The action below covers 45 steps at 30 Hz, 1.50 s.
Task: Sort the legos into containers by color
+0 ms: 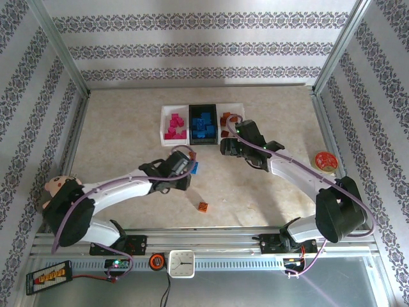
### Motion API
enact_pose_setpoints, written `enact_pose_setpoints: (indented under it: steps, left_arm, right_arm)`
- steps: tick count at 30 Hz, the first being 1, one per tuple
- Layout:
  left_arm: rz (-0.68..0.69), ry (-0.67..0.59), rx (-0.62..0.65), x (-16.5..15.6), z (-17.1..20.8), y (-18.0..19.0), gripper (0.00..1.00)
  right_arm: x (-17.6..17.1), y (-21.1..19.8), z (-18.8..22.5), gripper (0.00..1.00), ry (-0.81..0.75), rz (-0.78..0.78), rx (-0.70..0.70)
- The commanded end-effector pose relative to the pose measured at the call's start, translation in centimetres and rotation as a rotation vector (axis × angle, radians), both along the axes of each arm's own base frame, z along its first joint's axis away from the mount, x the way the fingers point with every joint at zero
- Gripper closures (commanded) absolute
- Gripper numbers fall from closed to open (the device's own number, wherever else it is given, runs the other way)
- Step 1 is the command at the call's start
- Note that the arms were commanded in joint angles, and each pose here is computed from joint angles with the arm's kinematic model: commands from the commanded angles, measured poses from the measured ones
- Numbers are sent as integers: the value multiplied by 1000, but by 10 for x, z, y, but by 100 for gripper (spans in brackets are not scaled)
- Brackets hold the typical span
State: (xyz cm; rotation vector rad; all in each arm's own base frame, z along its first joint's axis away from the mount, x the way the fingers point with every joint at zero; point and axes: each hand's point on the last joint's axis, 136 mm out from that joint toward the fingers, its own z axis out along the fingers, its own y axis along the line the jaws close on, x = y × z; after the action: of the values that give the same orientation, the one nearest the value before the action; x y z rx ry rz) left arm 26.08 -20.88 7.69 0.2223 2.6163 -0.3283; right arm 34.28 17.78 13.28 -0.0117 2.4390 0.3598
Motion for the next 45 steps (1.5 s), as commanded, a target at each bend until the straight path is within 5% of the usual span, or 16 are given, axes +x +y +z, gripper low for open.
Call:
enact_pose_setpoints:
  steps: [1, 9, 17, 25, 33, 42, 45]
  left_arm:
    - [104, -123, -67, 42, 39, 22, 77]
    - [291, -285, -185, 144, 90, 53, 76]
    - [339, -233, -155, 218, 68, 55, 76]
    - [347, -205, -147, 253, 64, 55, 46]
    - [308, -304, -254, 234, 134, 50, 23]
    - [305, -382, -435, 146, 177, 60, 0]
    - [312, -379, -440, 115, 171, 69, 0]
  right_arm:
    - [-8, -1, 0, 19, -1, -5, 25]
    - [-27, 4, -22, 19, 49, 25, 0]
    - [-50, 13, -36, 19, 82, 92, -18]
    - [-100, 55, -51, 18, 120, 357, -13]
    - [-158, 93, -61, 16, 159, 627, -59]
    - [-195, 118, -86, 15, 216, 796, -190]
    - [-195, 121, -98, 16, 221, 807, -241]
